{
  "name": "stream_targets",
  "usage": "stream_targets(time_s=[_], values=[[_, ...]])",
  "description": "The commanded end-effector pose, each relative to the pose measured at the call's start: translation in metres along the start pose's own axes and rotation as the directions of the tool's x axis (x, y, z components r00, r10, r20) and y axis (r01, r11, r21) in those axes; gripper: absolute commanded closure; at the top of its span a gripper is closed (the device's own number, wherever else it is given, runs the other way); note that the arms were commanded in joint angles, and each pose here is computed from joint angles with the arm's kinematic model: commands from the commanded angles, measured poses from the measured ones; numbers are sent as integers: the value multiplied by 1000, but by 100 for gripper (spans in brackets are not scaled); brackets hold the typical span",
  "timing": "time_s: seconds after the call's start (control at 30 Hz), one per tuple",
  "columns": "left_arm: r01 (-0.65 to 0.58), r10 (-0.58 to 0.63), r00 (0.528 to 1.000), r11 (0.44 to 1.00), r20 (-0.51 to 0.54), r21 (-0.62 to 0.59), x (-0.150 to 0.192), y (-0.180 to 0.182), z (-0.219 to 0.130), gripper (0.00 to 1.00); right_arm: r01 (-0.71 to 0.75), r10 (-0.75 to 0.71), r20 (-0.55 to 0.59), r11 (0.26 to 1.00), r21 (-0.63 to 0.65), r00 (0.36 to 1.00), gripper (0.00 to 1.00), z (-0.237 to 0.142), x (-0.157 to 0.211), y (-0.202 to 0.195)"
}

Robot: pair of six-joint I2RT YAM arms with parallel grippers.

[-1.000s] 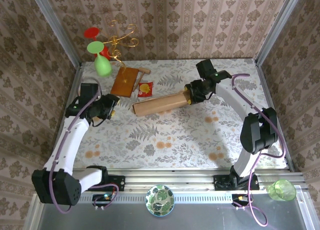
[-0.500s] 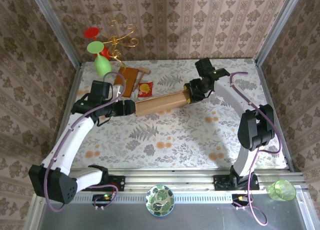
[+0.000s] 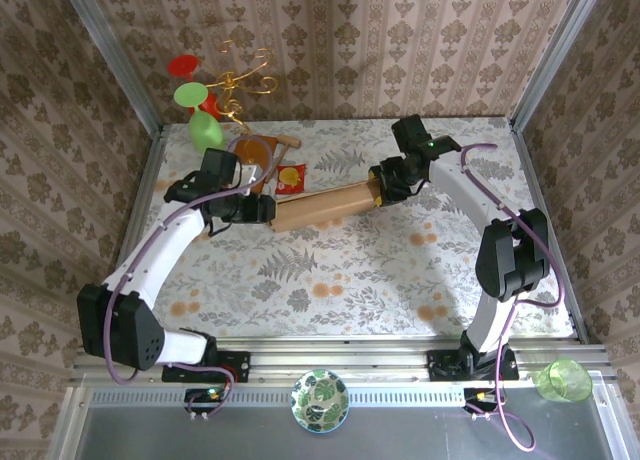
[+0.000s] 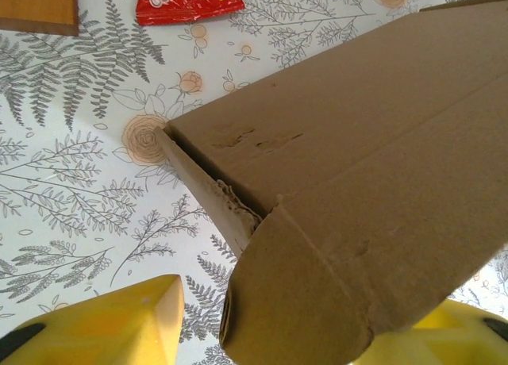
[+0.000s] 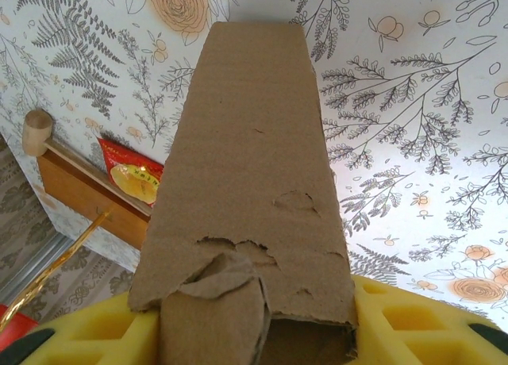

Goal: Fold the paper box

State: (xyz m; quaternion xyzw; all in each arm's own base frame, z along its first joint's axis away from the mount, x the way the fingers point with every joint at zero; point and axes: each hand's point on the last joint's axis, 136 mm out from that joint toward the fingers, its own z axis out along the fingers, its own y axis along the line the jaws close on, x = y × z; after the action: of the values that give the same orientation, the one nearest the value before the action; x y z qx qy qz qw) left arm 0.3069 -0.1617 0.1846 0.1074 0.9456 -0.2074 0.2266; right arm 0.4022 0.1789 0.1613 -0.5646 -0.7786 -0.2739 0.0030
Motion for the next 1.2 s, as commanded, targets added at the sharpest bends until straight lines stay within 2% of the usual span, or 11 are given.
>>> stream_targets(time_s=[0.0, 0.17, 0.33, 0.47, 0.7, 0.87, 0.93, 1.17], values=[[-3, 2, 999, 1000, 33, 22, -10, -8, -1, 49, -8, 9, -16, 1000, 23, 1000, 51, 2, 1, -3], [6, -7, 1000, 1000, 27, 20, -10, -11, 7, 53, -14, 14, -18, 1000, 21, 1000, 51, 3, 0, -3], [25, -26, 999, 999, 38, 22, -14, -12, 15, 65, -14, 15, -23, 1000, 19, 1000, 51, 3, 2, -4], [39, -39, 999, 999, 12, 9, -10, -11, 24, 71, -20, 21, -25, 1000, 17, 999, 51, 3, 2, -5], [54, -54, 999, 998, 8, -18, -8, -6, 24, 88, -24, 24, -24, 1000, 16, 999, 51, 2, 2, -7], [65, -66, 998, 997, -13, -27, -2, -3, 28, 97, -22, 22, -32, 1000, 5, 999, 48, 2, 3, -4], [72, -73, 997, 997, -20, -37, -1, -1, 29, 100, -23, 23, -38, 1000, -3, 999, 45, 2, 4, -2], [119, -120, 992, 992, -38, -34, -3, -3, 23, 100, 35, -37, -51, 999, -32, 998, 29, -6, 6, 8]])
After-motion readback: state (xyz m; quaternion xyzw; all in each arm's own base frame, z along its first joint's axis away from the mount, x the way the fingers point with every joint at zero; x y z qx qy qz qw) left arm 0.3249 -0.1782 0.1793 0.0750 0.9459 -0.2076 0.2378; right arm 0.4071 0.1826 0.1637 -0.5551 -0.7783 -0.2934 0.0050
